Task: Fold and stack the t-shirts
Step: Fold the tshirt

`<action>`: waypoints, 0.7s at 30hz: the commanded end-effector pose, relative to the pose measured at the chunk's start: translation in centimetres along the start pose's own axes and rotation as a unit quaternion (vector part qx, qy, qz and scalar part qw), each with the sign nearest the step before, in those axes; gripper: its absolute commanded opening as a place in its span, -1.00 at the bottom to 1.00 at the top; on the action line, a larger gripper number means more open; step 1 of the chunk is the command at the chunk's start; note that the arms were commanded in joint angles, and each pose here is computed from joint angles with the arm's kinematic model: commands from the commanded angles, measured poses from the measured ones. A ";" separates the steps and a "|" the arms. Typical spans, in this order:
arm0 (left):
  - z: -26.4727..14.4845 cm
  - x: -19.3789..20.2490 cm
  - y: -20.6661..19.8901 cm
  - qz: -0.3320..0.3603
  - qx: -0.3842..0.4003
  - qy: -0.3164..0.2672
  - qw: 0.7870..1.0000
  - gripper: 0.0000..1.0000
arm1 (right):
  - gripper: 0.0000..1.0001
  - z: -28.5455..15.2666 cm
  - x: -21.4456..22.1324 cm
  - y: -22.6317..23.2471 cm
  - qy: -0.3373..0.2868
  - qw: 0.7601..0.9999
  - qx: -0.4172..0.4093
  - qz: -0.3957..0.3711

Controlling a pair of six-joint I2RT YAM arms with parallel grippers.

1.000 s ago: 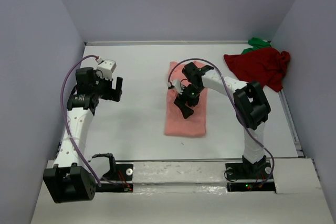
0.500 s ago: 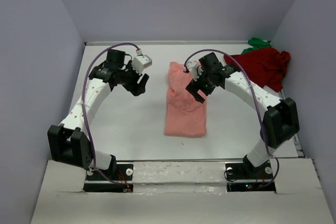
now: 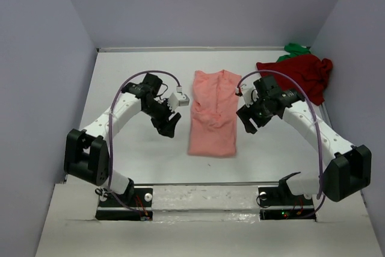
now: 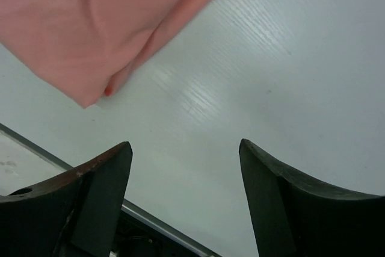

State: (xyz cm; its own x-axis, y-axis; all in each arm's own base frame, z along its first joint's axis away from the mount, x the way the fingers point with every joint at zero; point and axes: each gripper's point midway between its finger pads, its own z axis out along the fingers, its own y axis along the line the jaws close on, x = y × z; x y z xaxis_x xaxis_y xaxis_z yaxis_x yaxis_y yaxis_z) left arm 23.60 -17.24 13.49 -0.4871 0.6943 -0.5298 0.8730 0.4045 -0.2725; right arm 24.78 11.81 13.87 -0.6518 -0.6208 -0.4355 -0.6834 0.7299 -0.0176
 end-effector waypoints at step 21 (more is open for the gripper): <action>7.7 1.8 -8.4 -0.065 0.331 0.039 0.940 0.23 | 0.29 5.9 0.6 5.9 0.107 0.949 -0.251 0.160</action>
State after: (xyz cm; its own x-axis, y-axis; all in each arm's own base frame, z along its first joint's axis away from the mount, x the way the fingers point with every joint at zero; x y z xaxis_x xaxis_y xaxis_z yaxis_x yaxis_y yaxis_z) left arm 16.64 -23.04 6.94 -0.5443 0.7498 -0.3762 0.6816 0.1339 -0.7193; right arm 22.13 16.74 6.85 -0.8500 -0.5077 -0.1402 -0.5053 0.7109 0.4892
